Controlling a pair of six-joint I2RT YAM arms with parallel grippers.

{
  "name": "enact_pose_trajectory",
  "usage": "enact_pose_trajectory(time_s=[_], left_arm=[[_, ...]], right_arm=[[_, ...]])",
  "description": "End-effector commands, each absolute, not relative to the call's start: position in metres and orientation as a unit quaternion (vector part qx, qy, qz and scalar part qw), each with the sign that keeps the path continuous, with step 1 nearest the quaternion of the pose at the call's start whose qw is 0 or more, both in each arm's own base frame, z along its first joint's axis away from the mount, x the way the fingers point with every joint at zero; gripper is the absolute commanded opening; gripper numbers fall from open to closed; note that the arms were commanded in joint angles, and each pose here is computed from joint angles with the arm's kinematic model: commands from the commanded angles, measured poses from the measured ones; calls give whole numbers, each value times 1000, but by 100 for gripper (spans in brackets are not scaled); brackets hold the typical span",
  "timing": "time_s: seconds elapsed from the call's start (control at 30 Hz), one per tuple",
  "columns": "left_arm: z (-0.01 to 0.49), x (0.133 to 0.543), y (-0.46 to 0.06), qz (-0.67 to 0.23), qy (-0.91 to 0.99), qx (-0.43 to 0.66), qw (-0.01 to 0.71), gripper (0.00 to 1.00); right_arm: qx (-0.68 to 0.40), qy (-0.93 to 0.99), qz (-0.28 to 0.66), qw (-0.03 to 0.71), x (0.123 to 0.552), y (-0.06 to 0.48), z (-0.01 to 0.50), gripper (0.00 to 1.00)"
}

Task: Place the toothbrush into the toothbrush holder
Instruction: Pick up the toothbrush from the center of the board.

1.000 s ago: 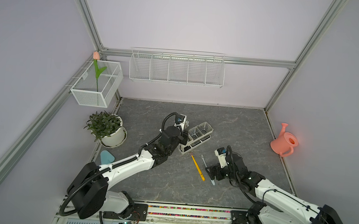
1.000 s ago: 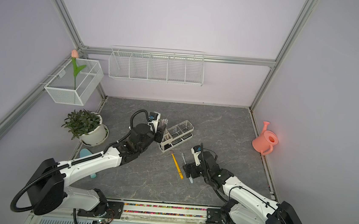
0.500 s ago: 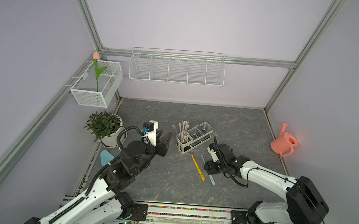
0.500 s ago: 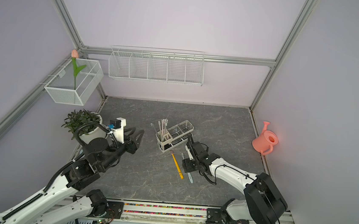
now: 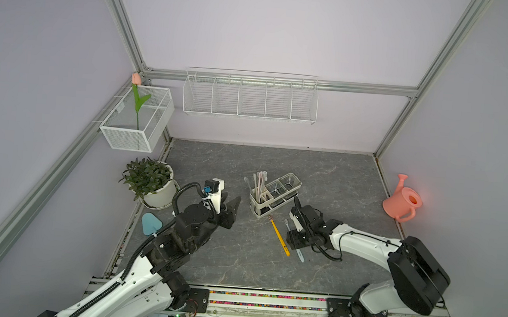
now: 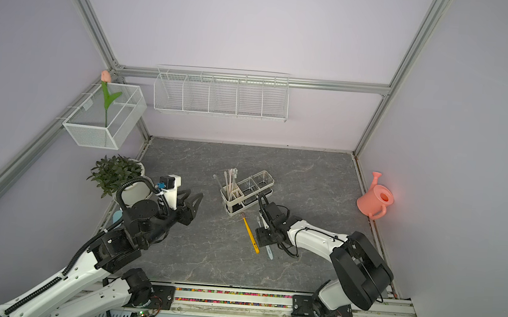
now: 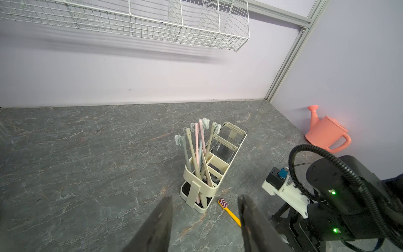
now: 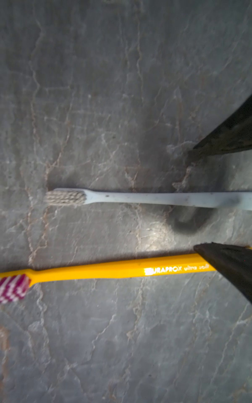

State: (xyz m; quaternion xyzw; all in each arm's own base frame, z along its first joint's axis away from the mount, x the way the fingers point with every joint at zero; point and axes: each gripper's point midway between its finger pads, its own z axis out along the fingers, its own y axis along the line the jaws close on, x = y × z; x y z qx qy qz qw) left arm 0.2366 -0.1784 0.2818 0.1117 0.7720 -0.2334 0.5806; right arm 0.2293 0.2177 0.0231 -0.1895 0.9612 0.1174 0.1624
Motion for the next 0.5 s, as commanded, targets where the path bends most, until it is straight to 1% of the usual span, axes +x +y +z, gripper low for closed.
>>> enact_pose_trajectory(time_s=[0.0, 0.13, 0.3, 0.47], left_arm=[[279, 236, -179, -242, 772, 106, 578, 53], [276, 238, -177, -235, 775, 101, 578, 53], [275, 239, -178, -238, 772, 100, 580, 53], [274, 240, -181, -242, 773, 99, 578, 53]], right_arm=[[-181, 968, 92, 146, 224, 210, 10, 66], [-182, 970, 60, 152, 224, 202, 7, 63], [-192, 971, 21, 142, 217, 192, 1, 61], [-199, 970, 6, 136, 212, 190, -2, 46]])
